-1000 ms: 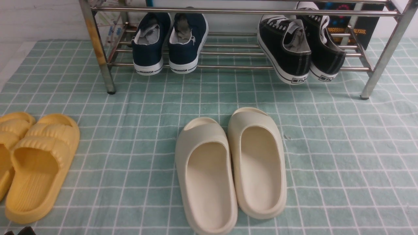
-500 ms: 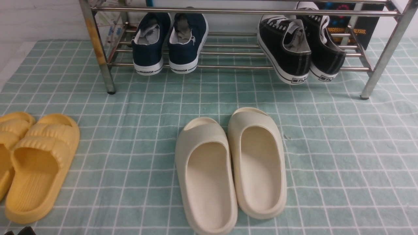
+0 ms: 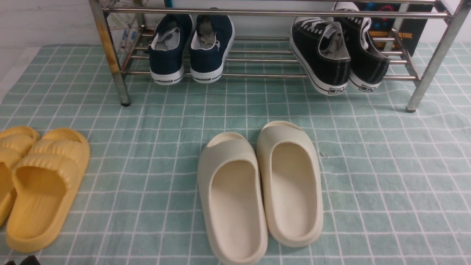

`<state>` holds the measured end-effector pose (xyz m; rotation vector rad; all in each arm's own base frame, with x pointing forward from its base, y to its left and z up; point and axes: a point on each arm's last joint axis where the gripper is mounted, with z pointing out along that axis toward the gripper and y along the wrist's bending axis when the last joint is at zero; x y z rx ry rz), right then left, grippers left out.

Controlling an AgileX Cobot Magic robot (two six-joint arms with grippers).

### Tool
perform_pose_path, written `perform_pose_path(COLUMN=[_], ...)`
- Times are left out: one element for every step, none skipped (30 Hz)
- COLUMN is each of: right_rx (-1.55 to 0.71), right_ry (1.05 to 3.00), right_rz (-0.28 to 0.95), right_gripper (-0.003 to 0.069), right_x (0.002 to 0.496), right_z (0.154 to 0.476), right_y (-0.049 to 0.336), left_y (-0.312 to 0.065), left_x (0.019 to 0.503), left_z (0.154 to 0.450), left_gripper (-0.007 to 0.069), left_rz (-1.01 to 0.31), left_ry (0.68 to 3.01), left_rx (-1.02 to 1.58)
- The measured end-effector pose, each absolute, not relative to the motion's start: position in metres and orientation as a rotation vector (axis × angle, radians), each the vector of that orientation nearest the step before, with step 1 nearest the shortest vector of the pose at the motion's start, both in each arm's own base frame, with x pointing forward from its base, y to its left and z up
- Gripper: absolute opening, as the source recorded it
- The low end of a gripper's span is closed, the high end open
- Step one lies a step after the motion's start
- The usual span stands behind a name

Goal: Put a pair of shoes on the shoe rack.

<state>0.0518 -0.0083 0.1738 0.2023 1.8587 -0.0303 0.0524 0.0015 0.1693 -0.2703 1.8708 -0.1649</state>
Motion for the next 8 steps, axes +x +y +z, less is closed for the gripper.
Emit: perform_pose_path(right_rx=[0.202,0.202,0.202,0.202,0.202,0.202,0.202,0.202], right_ry=[1.859,1.859,1.859,1.859,1.859,1.859,1.859,1.859], right_rz=[-0.03,-0.03,-0.03,-0.03,-0.03,-0.03,-0.03,-0.03], right_gripper=[0.0024,0.0026,0.0027,0.0027,0.0028,0.0029,0.0029,0.0031], right_x=[0.0518,0.0518,0.0518,0.0518,0.0518,0.0518,0.0518,0.0518], right_z=[0.1738,0.1738,0.1738,0.1738,0.1738,0.1738,0.1738,0.1738], right_y=[-0.0083,-0.0083,-0.0083,-0.0083,-0.0083,-0.0083,-0.0083,-0.0083], left_y=[0.0015,0.0015,0.0015,0.0015,0.0015,0.0015,0.0015,0.0015], left_x=[0.0524,0.0524,0.0524,0.0524,0.0524,0.0524,0.0524,0.0524], left_z=[0.1693,0.1693,0.1693,0.1693,0.1693,0.1693,0.1693,0.1693], left_gripper=[0.0239,0.0239,0.0239,0.0239,0.0239,0.0239,0.0239,0.0239], left_rz=[-0.165,-0.165,-0.165,-0.165,-0.165,-0.165,-0.165,-0.165], left_ry=[1.871,1.871,1.871,1.871,1.871,1.871,1.871,1.871], left_rx=[-0.27,-0.27,-0.27,-0.27,-0.27,-0.27,-0.27,-0.27])
